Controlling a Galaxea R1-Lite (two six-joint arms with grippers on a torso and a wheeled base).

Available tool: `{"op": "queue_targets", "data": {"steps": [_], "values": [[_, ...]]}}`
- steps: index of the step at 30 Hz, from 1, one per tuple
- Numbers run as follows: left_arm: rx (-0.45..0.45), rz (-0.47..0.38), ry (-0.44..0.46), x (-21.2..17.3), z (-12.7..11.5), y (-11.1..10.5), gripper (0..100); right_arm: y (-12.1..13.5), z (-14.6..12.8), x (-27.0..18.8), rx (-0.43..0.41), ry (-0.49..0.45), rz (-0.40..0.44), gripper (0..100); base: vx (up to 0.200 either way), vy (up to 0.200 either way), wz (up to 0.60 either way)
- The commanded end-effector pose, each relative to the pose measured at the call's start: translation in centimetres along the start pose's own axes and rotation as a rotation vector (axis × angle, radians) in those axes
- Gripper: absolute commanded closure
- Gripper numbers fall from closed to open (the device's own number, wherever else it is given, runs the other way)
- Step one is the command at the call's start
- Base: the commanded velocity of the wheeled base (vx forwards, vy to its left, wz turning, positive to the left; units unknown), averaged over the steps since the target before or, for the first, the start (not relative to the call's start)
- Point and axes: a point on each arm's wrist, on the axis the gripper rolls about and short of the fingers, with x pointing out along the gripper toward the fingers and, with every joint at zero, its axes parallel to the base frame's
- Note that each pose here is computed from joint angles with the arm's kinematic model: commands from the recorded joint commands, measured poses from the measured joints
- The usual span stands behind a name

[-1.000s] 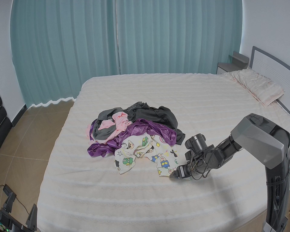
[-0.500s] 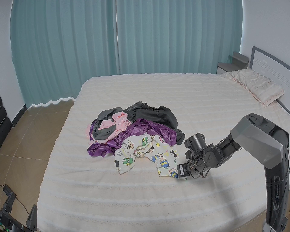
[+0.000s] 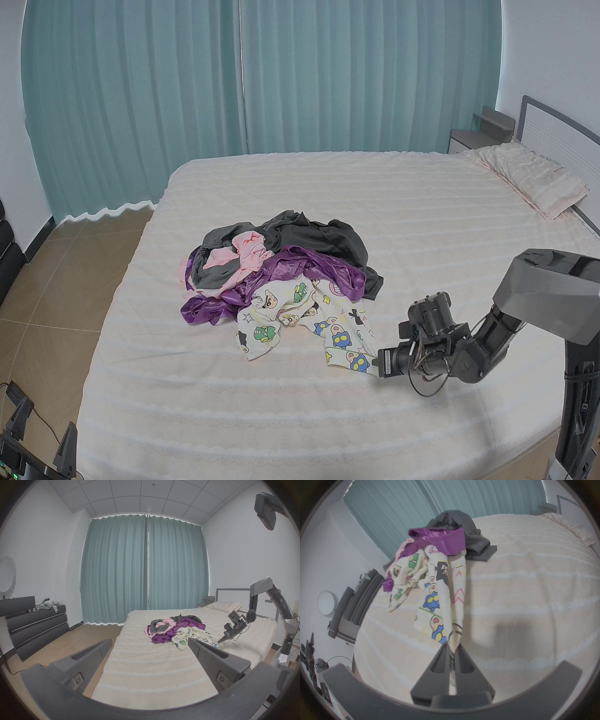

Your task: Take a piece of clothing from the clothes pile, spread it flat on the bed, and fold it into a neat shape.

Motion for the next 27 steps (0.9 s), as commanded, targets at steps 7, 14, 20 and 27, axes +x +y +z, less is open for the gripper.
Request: {"op": "queue_targets", "data": {"steps": [7, 14, 20, 27], "values": [[0.060, -0.007, -0.005, 0.0, -0.5, 0.0, 0, 2.2, -3.1, -9.2, 0.000, -0.270, 0.223, 100, 0.000, 0.000, 0.00], [0.066, -0.057, -0.007, 0.0, -0.5, -0.1, 0, 3.0, -4.8, -12.4, -0.021, -0.369, 0.305, 100, 0.000, 0.000, 0.00], [0.112, -0.079, -0.014, 0.0, -0.4, -0.2, 0, 4.2, -4.0, -15.9, -0.033, -0.508, 0.391, 100, 0.000, 0.000, 0.00], [0.091, -0.072, -0.060, -0.2, 0.4, -0.2, 0, 5.3, -3.2, -19.5, -0.050, -0.621, 0.477, 100, 0.000, 0.000, 0.00]]}}
